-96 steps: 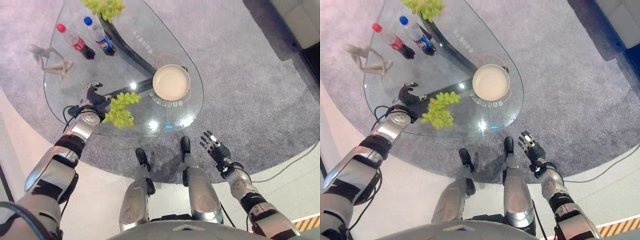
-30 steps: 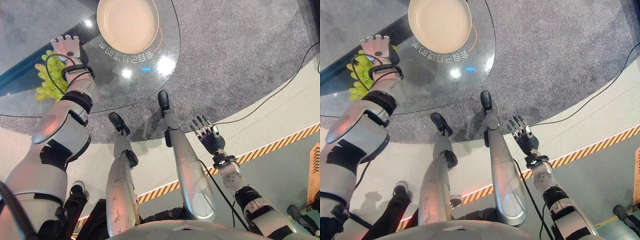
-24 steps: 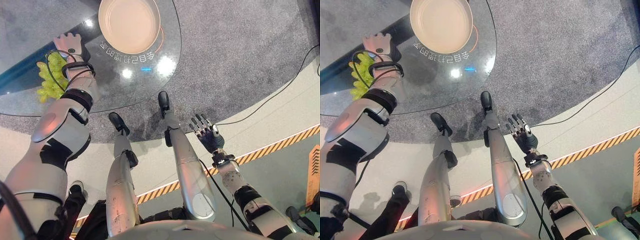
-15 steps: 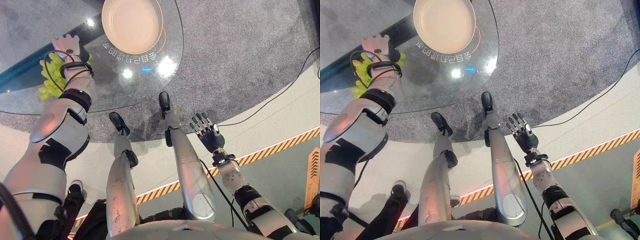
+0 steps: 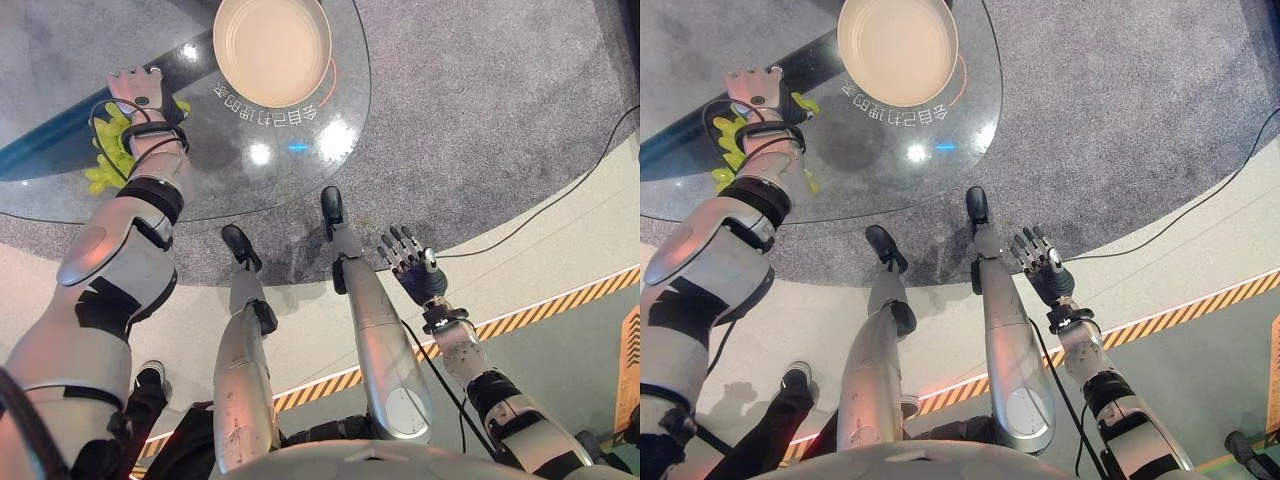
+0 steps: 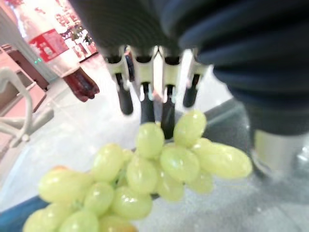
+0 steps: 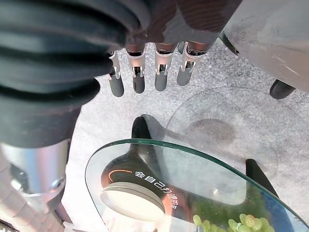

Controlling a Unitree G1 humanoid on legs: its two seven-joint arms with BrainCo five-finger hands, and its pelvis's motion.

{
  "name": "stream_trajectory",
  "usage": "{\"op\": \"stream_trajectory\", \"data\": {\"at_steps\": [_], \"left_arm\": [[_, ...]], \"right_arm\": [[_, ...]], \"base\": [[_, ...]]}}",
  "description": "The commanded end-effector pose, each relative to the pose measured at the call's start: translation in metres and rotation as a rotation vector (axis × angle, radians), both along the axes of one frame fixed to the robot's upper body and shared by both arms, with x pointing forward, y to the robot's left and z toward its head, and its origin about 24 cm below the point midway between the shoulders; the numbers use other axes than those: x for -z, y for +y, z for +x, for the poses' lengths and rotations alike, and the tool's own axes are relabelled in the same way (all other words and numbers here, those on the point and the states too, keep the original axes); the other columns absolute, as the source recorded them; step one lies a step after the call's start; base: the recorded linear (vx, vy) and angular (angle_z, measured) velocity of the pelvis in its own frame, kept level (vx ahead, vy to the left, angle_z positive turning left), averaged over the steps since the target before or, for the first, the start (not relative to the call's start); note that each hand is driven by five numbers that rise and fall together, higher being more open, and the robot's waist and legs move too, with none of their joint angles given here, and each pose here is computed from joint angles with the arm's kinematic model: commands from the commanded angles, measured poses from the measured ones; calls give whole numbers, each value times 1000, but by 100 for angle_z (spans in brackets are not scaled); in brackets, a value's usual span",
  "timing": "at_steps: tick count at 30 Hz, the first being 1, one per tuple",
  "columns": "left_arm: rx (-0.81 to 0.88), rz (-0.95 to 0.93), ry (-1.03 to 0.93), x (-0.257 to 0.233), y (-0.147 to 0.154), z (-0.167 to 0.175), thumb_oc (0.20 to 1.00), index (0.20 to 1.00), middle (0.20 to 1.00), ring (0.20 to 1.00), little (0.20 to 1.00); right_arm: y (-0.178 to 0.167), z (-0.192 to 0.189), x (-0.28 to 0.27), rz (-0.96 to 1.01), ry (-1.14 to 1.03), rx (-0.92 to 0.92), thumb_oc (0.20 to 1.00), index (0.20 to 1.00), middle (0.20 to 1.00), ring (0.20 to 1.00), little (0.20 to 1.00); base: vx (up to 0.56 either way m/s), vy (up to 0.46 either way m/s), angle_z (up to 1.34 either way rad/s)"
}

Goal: Pick up fruits into the plate

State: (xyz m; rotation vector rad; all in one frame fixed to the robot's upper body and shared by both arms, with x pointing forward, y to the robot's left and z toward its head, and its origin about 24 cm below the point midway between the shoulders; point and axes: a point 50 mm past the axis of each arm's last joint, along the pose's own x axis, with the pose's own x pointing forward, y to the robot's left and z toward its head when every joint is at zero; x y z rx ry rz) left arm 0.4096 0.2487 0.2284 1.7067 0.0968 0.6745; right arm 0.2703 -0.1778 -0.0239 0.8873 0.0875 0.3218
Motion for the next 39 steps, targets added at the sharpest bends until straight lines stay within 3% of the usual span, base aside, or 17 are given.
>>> {"op": "stream_trajectory", "data": {"at_steps": [1,13,29,39], "left_arm": [[-119,40,3,-5,37,-13,1000,1000,1000,1000,1000],[-42,70,75,0,30,-11,1000,1000,1000,1000,1000],[-315,-13,112,15,69,-33,1000,1000,1000,1000,1000],[-343,-119,60,21,63,-32,1000,1000,1000,1000,1000]], "right_arm": [[5,-10,2,51,-22,1,1000,1000,1000,1000,1000],[-3,-12,3,47,-20,13,1000,1000,1000,1000,1000],[-8,-17,0,42,-40,21,1000,1000,1000,1000,1000],[5,-15,-6,65,-72,4,1000,1000,1000,1000,1000]], "base": [[0,0,0],[0,0,0],[5,15,0],[7,1,2]]}}
